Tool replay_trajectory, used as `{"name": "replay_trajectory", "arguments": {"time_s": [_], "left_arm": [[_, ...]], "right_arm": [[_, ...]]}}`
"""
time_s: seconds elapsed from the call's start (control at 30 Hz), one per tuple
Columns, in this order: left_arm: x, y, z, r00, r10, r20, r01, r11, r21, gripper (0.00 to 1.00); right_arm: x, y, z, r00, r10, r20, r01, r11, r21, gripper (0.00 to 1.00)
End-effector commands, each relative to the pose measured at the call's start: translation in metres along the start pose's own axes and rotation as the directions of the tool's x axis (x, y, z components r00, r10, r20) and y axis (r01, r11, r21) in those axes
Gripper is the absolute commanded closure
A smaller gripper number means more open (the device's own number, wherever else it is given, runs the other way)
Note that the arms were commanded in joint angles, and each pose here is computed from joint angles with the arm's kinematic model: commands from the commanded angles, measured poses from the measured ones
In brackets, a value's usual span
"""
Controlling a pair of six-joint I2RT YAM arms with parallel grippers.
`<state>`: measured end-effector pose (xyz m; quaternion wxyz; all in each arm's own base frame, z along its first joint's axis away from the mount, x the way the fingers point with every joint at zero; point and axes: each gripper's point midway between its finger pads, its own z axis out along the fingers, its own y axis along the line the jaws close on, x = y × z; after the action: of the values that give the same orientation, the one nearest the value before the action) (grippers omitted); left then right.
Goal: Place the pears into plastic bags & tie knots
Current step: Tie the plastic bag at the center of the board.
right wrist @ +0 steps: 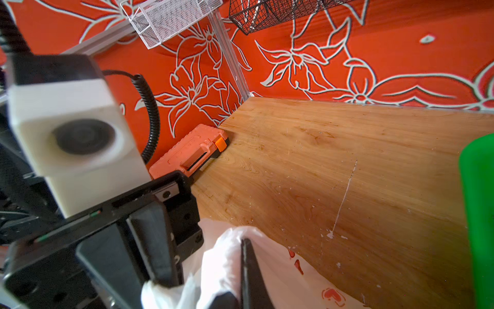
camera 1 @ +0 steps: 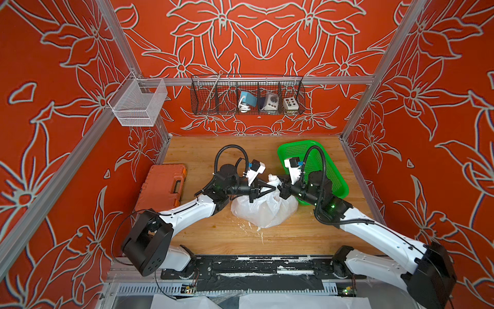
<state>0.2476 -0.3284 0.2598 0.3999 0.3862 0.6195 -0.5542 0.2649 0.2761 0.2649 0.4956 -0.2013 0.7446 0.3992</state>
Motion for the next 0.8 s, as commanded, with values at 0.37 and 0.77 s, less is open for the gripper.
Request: {"name": "replay_trajectory", "arguments": {"time_s": [0.37, 0.77], "left_arm": [[-0.084, -0.038, -0.052, 0.943, 0.2, 0.267, -0.135, 0.961, -0.242, 0.39], [-0.069, 0.032, -0.069, 0.966, 0.084, 0.244, -0.002, 0.948, -0.318, 0.51]], "right_arm": [[-0.014, 0.003, -0.019, 0.996, -0.034, 0.083, 0.033, 0.999, 0.013, 1.0], [-0.009, 0.008, -0.021, 0.996, -0.03, 0.081, 0.033, 0.999, -0.031, 1.0]]}}
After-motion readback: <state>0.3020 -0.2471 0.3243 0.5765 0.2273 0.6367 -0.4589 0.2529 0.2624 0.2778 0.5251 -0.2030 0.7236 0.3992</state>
